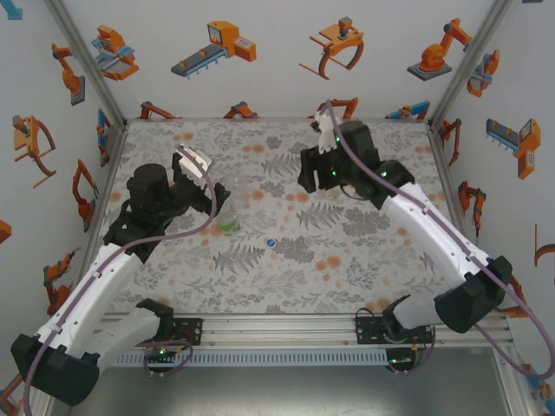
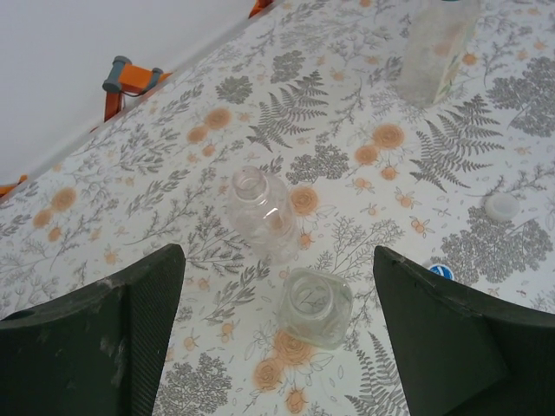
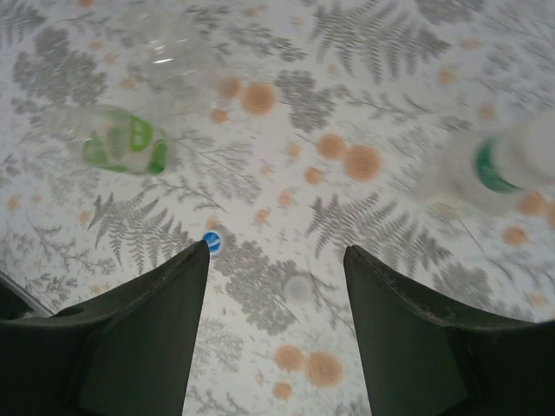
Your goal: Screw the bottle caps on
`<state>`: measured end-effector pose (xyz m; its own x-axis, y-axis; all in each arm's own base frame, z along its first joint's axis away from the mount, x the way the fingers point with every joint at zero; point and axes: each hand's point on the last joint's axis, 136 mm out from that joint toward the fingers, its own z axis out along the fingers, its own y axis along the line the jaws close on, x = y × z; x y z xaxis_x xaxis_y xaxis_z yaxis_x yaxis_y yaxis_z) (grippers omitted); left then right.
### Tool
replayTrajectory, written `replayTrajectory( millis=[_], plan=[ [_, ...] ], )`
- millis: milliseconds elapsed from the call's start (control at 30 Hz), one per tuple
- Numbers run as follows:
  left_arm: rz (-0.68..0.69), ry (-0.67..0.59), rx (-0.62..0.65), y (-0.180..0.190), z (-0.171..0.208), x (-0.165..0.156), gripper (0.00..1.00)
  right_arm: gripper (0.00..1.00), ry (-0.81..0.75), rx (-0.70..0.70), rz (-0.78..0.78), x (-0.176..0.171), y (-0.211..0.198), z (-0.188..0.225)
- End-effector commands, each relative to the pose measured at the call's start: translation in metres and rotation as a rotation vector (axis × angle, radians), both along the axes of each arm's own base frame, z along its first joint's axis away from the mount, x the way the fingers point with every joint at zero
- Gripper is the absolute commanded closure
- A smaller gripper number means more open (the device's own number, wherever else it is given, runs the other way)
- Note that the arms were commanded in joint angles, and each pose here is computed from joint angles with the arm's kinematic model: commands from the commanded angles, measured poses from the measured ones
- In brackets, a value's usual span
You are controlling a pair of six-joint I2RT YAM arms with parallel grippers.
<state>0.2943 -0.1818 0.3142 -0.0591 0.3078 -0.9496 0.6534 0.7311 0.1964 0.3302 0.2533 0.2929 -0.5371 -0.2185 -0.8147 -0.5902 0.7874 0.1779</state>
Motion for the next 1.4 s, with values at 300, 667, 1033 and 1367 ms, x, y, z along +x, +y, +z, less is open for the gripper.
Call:
replayTrajectory(
  millis=[300, 667, 1033, 1367],
  plan=[
    [0.035, -0.060, -0.054, 0.008, 0.022, 0.001, 0.18, 0.37, -0.448, 0.371, 0.431, -0.044, 0.118, -0.031],
    [0.023, -0.061, -0.051, 0.007, 0.021, 0.000, 0.18, 0.14, -0.525, 0.478, 0.513, -0.057, 0.167, -0.081],
    [0.010, -0.057, -0.047, 0.005, 0.019, 0.000, 0.18, 0.12, -0.483, 0.509, 0.551, -0.060, 0.203, -0.117],
    [0.008, -0.052, -0.039, 0.004, 0.017, 0.000, 0.18, 0.14, -0.469, 0.519, 0.441, -0.037, 0.223, -0.133]
  ],
)
